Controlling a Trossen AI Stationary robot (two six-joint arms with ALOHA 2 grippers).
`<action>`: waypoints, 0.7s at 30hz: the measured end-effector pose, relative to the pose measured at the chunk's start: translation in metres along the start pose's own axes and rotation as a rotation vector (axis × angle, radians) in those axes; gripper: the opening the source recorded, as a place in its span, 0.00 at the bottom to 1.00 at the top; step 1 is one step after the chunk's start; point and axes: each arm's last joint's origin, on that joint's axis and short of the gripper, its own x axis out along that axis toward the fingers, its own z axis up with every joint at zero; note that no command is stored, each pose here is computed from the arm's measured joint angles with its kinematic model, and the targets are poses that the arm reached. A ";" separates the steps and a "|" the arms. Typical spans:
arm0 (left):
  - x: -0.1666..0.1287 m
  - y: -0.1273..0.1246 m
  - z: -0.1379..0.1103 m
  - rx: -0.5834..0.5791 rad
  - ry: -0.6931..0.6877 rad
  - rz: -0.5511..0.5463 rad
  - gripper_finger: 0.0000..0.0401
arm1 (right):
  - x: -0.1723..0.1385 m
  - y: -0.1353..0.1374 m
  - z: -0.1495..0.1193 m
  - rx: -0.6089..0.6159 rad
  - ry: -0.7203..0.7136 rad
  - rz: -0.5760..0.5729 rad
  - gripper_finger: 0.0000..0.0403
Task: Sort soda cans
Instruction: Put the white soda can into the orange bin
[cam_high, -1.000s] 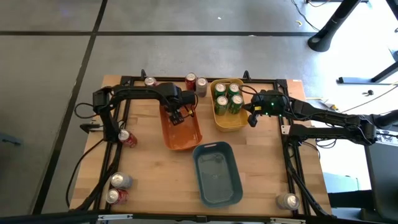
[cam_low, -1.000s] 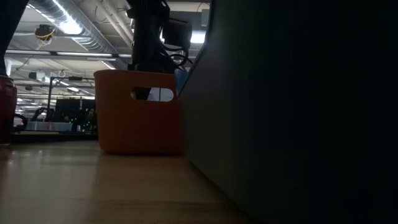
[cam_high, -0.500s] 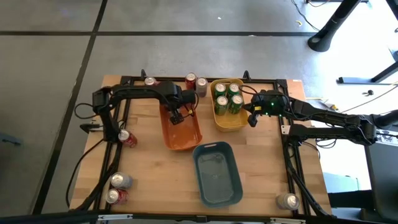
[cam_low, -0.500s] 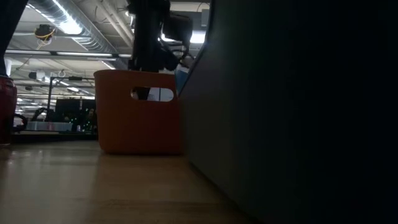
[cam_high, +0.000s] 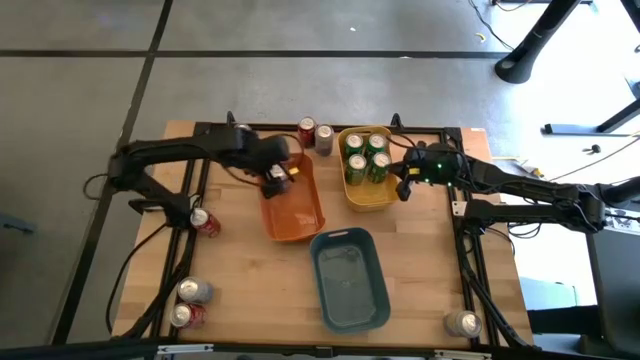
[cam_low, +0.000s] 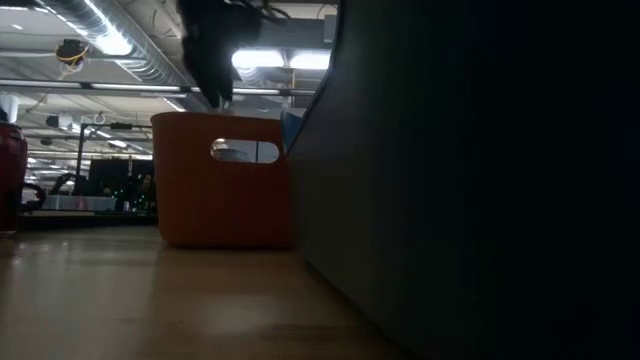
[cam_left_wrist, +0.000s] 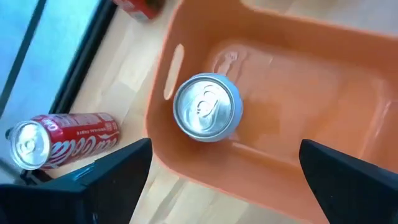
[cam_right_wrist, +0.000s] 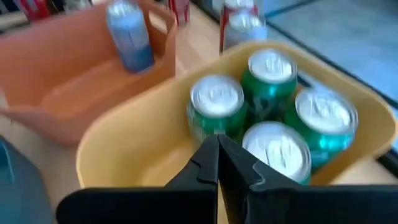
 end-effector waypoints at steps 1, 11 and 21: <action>-0.005 0.002 -0.006 -0.007 -0.029 -0.008 0.97 | 0.001 0.000 0.003 0.001 -0.025 0.002 0.01; -0.031 0.025 -0.073 -0.136 -0.217 -0.067 0.97 | 0.028 0.007 0.034 -0.009 -0.334 0.132 0.01; -0.046 0.038 -0.101 -0.176 -0.342 -0.107 0.97 | 0.071 0.013 0.064 -0.026 -0.353 0.206 0.01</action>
